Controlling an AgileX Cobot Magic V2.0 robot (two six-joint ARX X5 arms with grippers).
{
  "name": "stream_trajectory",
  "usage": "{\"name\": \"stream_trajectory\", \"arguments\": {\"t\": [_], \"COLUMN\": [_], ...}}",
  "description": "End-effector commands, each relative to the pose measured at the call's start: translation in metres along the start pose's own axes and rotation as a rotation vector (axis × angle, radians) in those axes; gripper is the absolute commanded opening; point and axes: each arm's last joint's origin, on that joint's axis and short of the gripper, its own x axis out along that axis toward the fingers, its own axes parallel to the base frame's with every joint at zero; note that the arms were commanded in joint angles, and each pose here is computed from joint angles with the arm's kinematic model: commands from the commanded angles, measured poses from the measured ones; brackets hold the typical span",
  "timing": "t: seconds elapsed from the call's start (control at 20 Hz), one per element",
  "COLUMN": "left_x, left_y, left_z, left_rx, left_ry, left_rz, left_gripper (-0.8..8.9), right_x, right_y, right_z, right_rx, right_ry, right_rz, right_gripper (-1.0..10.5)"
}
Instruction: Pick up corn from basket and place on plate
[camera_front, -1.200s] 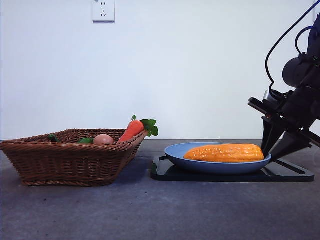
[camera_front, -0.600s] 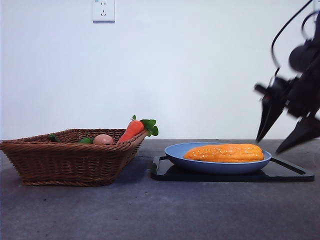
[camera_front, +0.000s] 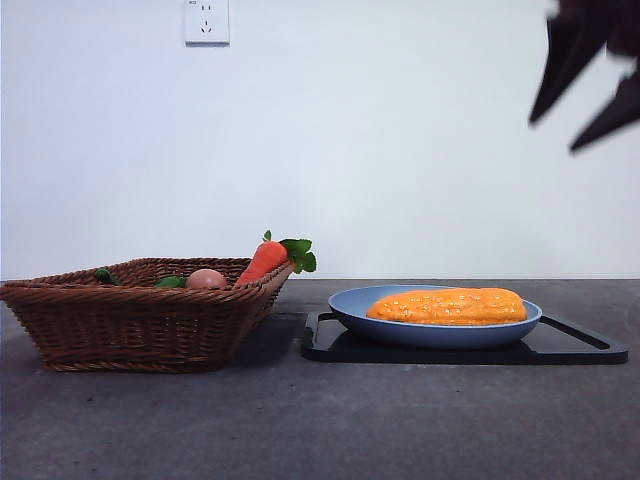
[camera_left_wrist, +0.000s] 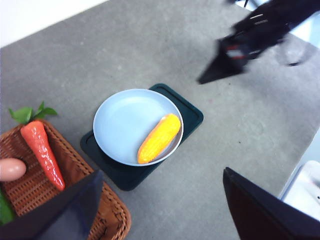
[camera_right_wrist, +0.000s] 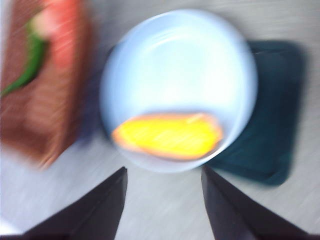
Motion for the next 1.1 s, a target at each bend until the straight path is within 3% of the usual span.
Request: {"name": "stream_trajectory", "arguments": {"t": [0.05,0.15,0.3,0.35,0.45,0.5,0.85,1.1], "left_x": [-0.002,-0.003,-0.003,-0.003,-0.003,-0.003,-0.003,0.004], "left_y": [-0.001,0.0,0.002,0.003,0.003,0.003,0.003,0.003], "left_z": [0.006,0.004,0.001,0.0,-0.001,-0.001,-0.001,0.0], "left_rx": [0.009,0.006,0.001,0.0,-0.001,0.001,0.006,0.019], "left_ry": [-0.024,-0.012,0.024,0.031,0.044,0.045,0.045,-0.03], "left_rz": [0.0,0.013,0.028,0.03,0.031,0.031,0.031,0.028], "left_gripper": [3.89,3.89,3.69,3.18,1.15,0.15,0.07,0.07], "right_x": [-0.019,-0.034,-0.055,-0.059,-0.066,-0.069,-0.071,-0.073], "right_y": [0.028,0.049,0.07,0.074,0.081,0.083,0.085,0.086], "right_z": [-0.013,-0.03,-0.057,-0.062,-0.07,-0.072,-0.072,-0.071], "right_rx": [-0.119,-0.186,-0.26,-0.281,-0.324,-0.336,-0.353,-0.406], "right_ry": [-0.01,-0.005,-0.007,-0.012,-0.037,-0.049,-0.077,-0.247], "right_rz": [0.031,0.021,-0.107,-0.134,-0.129,-0.119,-0.109,-0.069], "right_gripper": [2.1,2.0,1.7,1.2,0.0,0.0,0.0,0.0]}}
